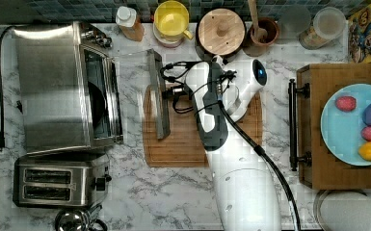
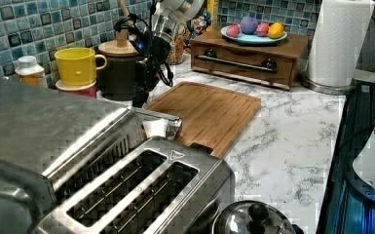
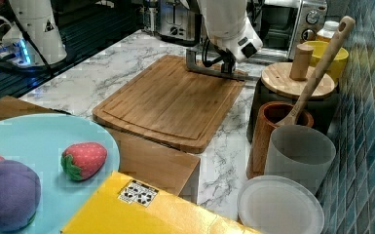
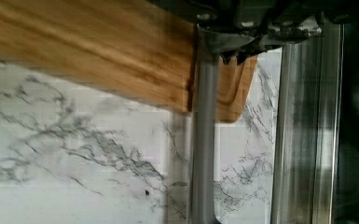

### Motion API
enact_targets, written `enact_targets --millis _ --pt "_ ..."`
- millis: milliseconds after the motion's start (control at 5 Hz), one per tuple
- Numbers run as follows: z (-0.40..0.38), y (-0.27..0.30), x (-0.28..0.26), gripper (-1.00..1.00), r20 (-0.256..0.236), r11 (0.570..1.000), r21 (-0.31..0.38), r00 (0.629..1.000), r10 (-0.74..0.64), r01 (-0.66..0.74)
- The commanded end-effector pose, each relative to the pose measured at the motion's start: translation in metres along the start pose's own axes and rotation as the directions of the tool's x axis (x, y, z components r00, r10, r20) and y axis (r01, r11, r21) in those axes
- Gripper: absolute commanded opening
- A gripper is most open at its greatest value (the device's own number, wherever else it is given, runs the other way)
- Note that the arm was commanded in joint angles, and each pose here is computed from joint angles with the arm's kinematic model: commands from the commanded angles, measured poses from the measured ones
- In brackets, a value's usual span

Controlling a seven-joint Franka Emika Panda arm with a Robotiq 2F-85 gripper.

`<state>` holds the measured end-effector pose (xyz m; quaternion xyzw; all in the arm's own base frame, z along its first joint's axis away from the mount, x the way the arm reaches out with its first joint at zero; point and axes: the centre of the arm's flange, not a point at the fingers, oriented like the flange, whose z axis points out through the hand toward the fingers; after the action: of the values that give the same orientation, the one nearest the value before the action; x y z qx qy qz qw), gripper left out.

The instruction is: Close the oven.

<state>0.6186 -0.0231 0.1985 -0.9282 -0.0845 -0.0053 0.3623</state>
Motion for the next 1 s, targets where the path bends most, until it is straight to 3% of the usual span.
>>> enact_targets --millis 200,400,600,1000 --pt "-0.018 -0.074 0.046 -1.00 0.019 1.000 -0.017 1.000 -0.012 0.013" --pt "-0.027 -0.084 0.049 -1.00 0.031 1.000 0.009 1.000 0.005 -0.005" --pt "-0.023 -0.115 0.056 -1.00 0.114 0.997 0.075 0.993 -0.032 0.024" --pt "0.007 -0.182 0.045 -1.00 0.170 0.984 0.115 0.974 -0.151 0.133"
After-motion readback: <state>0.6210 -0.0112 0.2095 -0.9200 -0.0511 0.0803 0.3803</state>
